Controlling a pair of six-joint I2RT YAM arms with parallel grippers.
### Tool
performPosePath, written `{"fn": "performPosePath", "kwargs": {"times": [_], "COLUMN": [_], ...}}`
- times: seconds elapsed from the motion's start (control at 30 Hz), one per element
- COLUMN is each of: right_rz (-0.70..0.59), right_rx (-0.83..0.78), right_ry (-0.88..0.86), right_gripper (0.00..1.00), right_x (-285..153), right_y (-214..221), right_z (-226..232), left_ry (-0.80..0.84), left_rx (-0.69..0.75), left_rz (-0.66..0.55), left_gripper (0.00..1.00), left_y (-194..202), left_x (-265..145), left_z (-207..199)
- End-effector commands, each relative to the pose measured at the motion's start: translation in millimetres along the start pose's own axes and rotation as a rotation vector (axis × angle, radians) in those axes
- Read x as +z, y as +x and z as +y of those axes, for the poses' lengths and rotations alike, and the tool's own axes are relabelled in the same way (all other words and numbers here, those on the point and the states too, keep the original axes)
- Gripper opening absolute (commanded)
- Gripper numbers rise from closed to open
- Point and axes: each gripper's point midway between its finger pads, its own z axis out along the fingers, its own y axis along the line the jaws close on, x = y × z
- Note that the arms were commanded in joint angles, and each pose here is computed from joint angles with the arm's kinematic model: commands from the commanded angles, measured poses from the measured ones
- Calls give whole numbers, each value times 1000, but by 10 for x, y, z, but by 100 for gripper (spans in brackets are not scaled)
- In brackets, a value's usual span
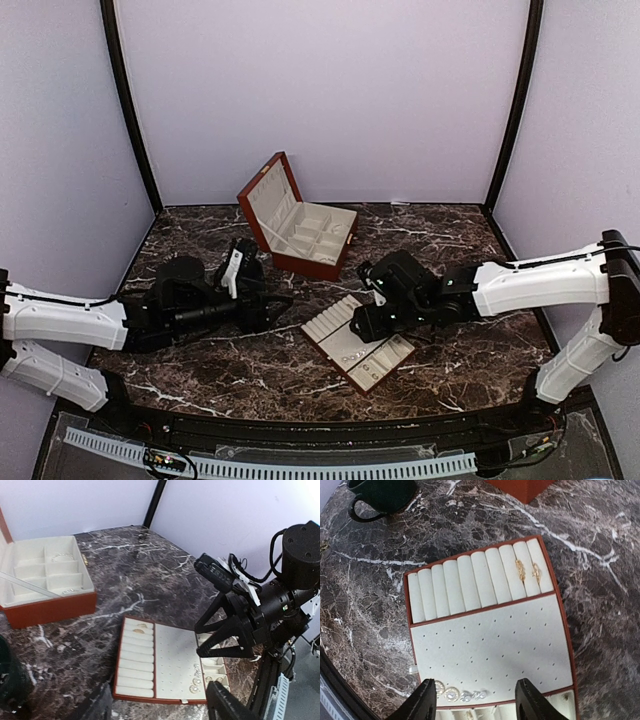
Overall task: Organize the mixed jewelry
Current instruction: Insert the earring into the earring holder, then move to the corner of the board in the compartment layer.
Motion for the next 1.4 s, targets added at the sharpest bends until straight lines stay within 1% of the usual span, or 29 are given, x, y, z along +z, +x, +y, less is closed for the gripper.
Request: {"fn": "performPosePath", "kwargs": {"times": [0.0,0.07,0.13,0.23,0.3,0.37,0.5,0.6,0.7,0.77,0.8,0.87,1.0,1.1,1.27,1.37], "right_rz": [-73,-80,-75,-55,-30,-13,-35,-56,-49,-30,-15,9,55,73,89,98], "right_rx": [80,93,87,50,26,4,6,11,1,-12,-20,-35,-53,-46,-14,2], "right_ry": [-73,-45,-36,-21,-5,15,19,7,29,66,76,86,66,52,51,53], "right_gripper": [63,68,70,69,66,63,61,64,65,62,60,55,45,40,39,38], "right_x": [21,64,107,173,232,286,317,321,355,378,382,382,369,342,205,108], "right_y": [-221,-276,-323,-356,-337,-310,-377,-430,-388,-322,-278,-200,-14,77,176,232], "right_z": [-104,-314,-461,-620,-713,-793,-871,-852,-901,-975,-999,-1028,-1030,-1024,-1038,-1047], "left_ry": [-188,-252,-300,-364,-408,-411,-418,-404,-393,-395,-399,-416,-418,-420,-446,-442], "left_rx": [-61,-101,-143,-203,-236,-247,-262,-269,-242,-206,-187,-162,-144,-135,-115,-109], "left_rz": [-3,12,29,62,92,91,40,-23,-81,-95,-108,-111,-90,-65,-44,-21], "left_gripper": [72,76,78,80,80,81,84,85,86,89,90,91,92,92,92,89], "left_y": [-261,-281,-299,-331,-338,-434,-750,-1014,-1287,-1446,-1559,-1655,-1712,-1705,-1658,-1600], "left_x": [-218,-336,-445,-564,-594,-561,-404,-232,-86,14,47,107,236,327,386,438], "left_z": [326,486,638,882,1061,1184,1485,1687,1827,1898,1920,1998,2117,2179,2272,2300]}}
